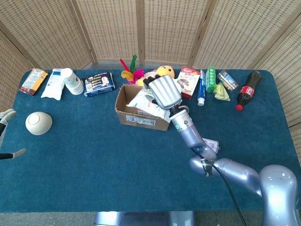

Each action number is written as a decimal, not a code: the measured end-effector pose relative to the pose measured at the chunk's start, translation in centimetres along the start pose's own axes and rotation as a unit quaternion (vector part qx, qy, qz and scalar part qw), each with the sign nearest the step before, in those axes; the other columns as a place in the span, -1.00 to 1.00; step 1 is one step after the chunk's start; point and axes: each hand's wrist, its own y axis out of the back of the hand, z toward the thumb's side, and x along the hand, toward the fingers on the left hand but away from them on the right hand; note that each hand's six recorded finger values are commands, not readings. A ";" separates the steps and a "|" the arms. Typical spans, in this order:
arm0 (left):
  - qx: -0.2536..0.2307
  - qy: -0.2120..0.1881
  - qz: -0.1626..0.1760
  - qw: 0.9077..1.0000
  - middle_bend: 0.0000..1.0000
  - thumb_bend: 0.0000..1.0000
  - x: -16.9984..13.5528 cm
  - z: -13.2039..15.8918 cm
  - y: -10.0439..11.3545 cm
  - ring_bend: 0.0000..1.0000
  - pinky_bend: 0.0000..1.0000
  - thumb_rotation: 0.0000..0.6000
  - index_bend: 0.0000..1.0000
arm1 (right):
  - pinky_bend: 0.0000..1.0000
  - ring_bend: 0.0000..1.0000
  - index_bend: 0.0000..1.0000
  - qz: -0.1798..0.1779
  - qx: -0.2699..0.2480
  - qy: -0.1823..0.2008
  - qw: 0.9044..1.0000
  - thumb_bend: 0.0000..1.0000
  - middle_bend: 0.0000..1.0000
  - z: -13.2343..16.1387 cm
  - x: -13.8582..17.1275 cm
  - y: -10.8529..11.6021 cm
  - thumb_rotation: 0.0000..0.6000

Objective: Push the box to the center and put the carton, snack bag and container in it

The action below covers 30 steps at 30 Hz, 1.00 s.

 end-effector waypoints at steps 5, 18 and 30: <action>0.001 0.001 -0.003 1.000 -1.00 -0.68 0.0 0.0 -0.1 -1.00 -0.87 1.00 -1.00 | -0.39 -1.00 -1.00 0.045 0.008 -0.005 0.999 -1.00 -1.00 -0.4 0.4 -1.2 1.00; 0.003 -0.009 0.000 1.000 -1.00 -0.68 -0.3 0.6 -0.2 -1.00 -0.87 1.00 -1.00 | -0.43 -1.00 -1.00 0.028 -0.034 0.001 0.999 -1.00 -1.00 -2.6 3.6 5.2 1.00; 0.006 -0.022 0.002 1.000 -1.00 -0.68 -0.8 1.4 -0.2 -1.00 -0.87 1.00 -1.00 | -0.54 -0.95 -1.00 0.060 -0.069 -0.051 0.995 -0.99 -0.96 -12.5 13.1 5.3 1.00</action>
